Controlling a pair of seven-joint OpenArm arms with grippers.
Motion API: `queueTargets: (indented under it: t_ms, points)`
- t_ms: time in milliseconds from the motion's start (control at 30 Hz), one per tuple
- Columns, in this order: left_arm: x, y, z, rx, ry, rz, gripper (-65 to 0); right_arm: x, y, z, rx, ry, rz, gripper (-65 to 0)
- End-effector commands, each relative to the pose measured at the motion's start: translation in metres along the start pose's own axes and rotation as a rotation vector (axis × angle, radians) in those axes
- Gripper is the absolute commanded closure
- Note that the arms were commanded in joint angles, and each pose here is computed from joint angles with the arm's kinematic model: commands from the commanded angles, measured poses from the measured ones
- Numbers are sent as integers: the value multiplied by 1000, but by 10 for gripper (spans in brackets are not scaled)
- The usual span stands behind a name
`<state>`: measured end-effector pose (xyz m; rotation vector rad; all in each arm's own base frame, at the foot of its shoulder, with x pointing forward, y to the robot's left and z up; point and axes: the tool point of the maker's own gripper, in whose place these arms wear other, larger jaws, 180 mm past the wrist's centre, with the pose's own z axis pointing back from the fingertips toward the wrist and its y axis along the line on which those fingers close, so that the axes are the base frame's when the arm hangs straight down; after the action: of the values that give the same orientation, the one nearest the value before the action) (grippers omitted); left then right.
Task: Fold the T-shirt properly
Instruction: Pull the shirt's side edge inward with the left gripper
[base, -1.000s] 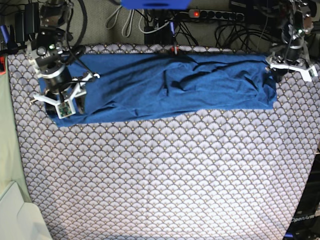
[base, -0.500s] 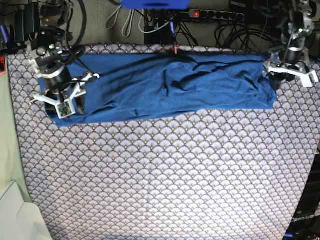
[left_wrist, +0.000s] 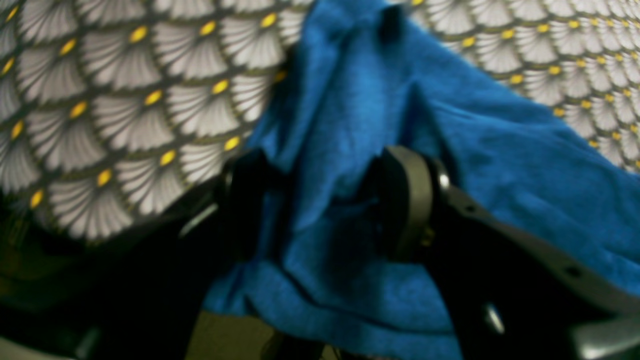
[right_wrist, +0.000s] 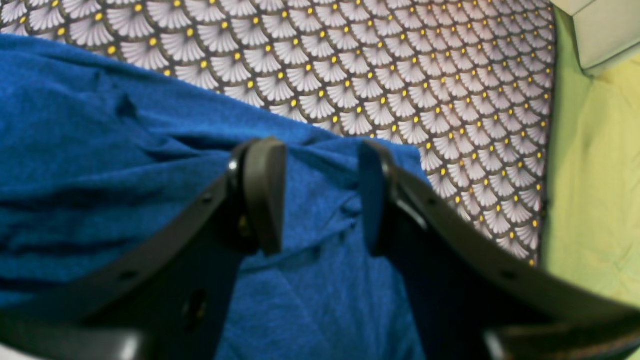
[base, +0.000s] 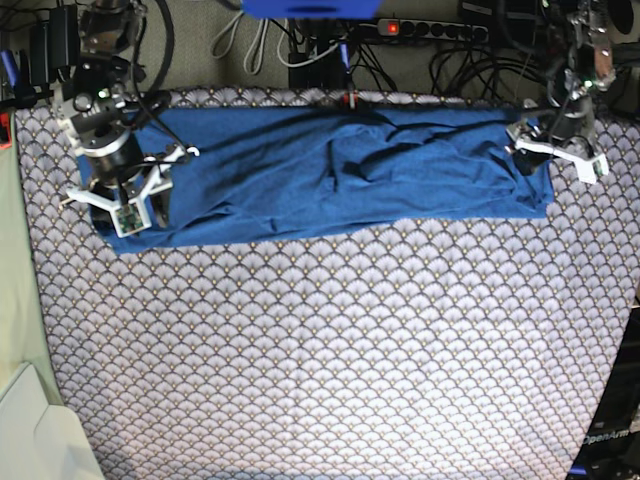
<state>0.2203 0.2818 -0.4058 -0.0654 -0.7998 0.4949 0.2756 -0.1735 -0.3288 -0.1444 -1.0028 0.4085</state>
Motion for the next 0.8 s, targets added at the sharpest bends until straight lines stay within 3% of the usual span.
queueTargets:
  t_ms: [0, 233, 633, 767]
  points:
    - [17, -1, 1, -3, -42, -8, -356, 12, -4, 2, -6, -43, 10, -254]
    - [24, -5, -1, -10, -56, -10, -356, 11, -4, 2, -7, -42, 13, -254]
    - [-2, 23, -15, 59, 23, 16, -357, 11, -7, 2, -11, -40, 24, -254]
    - [0, 16, -20, 57, 37, -54, -357, 11, -8, 2, -11, -40, 26, -254]
